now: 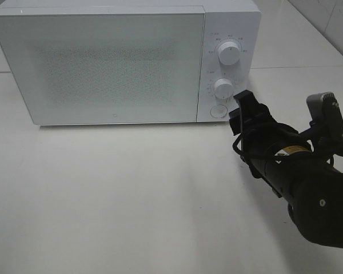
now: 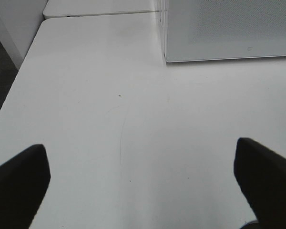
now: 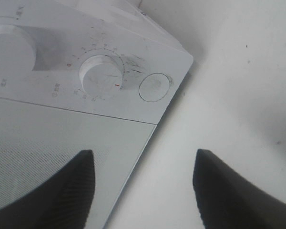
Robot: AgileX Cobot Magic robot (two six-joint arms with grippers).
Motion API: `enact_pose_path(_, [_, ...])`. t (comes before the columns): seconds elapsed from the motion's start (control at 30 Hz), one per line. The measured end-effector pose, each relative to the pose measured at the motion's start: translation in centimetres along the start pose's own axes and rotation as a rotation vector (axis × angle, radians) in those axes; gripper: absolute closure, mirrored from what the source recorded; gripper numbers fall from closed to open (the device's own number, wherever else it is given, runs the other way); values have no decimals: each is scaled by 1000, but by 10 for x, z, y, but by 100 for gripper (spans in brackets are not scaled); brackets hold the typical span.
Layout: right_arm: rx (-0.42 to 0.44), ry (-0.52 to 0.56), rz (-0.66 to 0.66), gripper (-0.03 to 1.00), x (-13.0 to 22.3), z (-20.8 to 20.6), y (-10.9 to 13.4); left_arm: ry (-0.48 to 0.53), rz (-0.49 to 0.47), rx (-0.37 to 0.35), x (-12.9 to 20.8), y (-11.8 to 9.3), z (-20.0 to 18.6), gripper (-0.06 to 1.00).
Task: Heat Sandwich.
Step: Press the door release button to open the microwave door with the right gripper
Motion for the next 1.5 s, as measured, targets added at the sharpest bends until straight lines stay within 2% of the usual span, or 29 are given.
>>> enact_pose_path(0.1, [17,17,162,44,3,0,-3,0,0,0,0,0,0,-3])
enact_pose_path(0.13, [17,17,162,44,3,0,-3,0,0,0,0,0,0,-3])
enact_pose_path(0.23, [29,24,261,56,5,0,-5,0,0,0,0,0,0,-3])
enact_pose_path(0.27, [29,24,261,56,5,0,-5,0,0,0,0,0,0,-3])
enact_pose_path(0.33, [44,33,339,68,8,0,-7,0,0,0,0,0,0,-3])
enact_pose_path(0.4, [53,37,380,76,9,0,-8,0,0,0,0,0,0,-3])
enact_pose_path(0.43, [53,37,380,76,9,0,-8,0,0,0,0,0,0,-3])
enact_pose_path(0.47, [55,39,385,84,9,0,-9,0,0,0,0,0,0,-3])
enact_pose_path(0.5, [58,40,392,88,10,0,-9,0,0,0,0,0,0,-3])
enact_pose_path(0.6, [62,43,404,95,10,-1,-10,0,0,0,0,0,0,-3])
enact_pose_path(1.0, [56,51,422,95,14,4,-1,0,0,0,0,0,0,-3])
enact_pose_path(1.27, [90,50,409,95,15,25,-9,0,0,0,0,0,0,-3])
enact_pose_path(1.5, [75,33,417,95,3,40,0,0,0,0,0,0,0,-3])
Point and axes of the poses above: a point on each arm's last joint axis where the gripper is mounted, z pointing out along that axis toward the gripper, y along the wrist's bending axis when the last joint is at zero, x = y × z, the point moved 10 cm from there along z, pointing out along that axis toward the gripper, and after that the axes turned 7 degrees about -z, right-handed, at the moved point
